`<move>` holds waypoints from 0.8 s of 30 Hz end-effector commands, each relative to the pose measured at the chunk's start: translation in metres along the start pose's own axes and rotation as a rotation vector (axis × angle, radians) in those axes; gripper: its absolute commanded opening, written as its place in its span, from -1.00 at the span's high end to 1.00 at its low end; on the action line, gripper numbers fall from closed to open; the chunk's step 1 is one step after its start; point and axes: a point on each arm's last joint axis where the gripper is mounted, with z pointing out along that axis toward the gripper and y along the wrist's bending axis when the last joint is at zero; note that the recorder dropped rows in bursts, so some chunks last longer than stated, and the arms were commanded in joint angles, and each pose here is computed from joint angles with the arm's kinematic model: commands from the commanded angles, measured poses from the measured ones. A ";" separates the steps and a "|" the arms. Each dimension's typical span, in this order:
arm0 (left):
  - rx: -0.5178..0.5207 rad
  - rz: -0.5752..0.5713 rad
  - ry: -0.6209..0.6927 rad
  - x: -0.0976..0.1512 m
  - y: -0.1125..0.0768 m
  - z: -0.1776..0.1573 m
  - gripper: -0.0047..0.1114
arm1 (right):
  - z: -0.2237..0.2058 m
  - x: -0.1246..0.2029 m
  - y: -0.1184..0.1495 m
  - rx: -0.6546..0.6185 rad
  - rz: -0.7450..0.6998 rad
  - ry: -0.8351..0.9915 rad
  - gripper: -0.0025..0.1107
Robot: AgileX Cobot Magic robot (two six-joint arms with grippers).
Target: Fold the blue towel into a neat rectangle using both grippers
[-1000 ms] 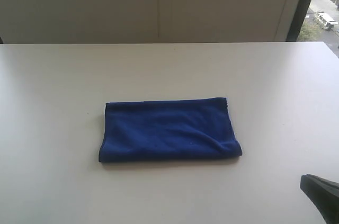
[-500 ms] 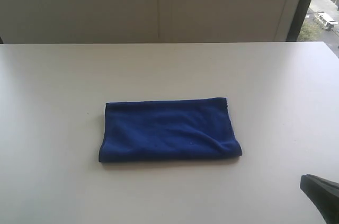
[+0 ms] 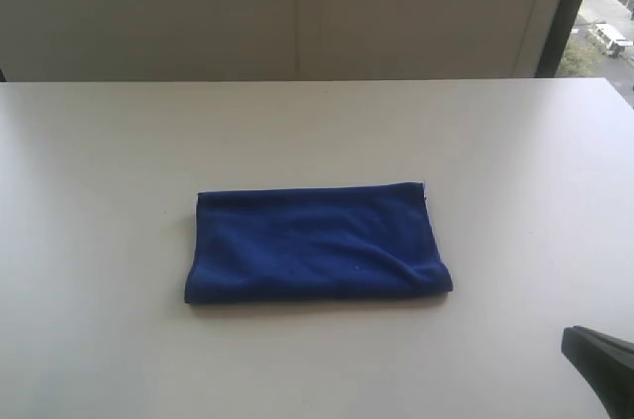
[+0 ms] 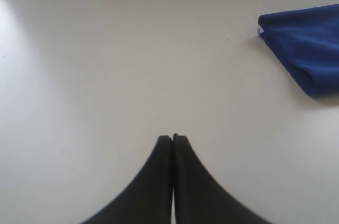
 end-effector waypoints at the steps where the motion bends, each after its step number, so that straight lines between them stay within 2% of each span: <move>1: -0.003 -0.001 -0.005 0.000 0.000 0.000 0.92 | 0.000 0.001 0.000 -0.004 0.002 -0.005 0.96; 17: -0.003 0.001 -0.005 0.000 0.000 0.000 0.92 | -0.003 -0.001 -0.001 0.003 0.005 -0.040 0.96; 20: -0.003 0.001 -0.005 0.000 0.000 0.000 0.92 | -0.012 -0.008 -0.006 0.059 0.033 -0.150 0.96; 24: -0.003 0.001 -0.005 0.000 0.000 0.000 0.92 | -0.026 -0.014 -0.017 0.207 0.076 -0.304 0.96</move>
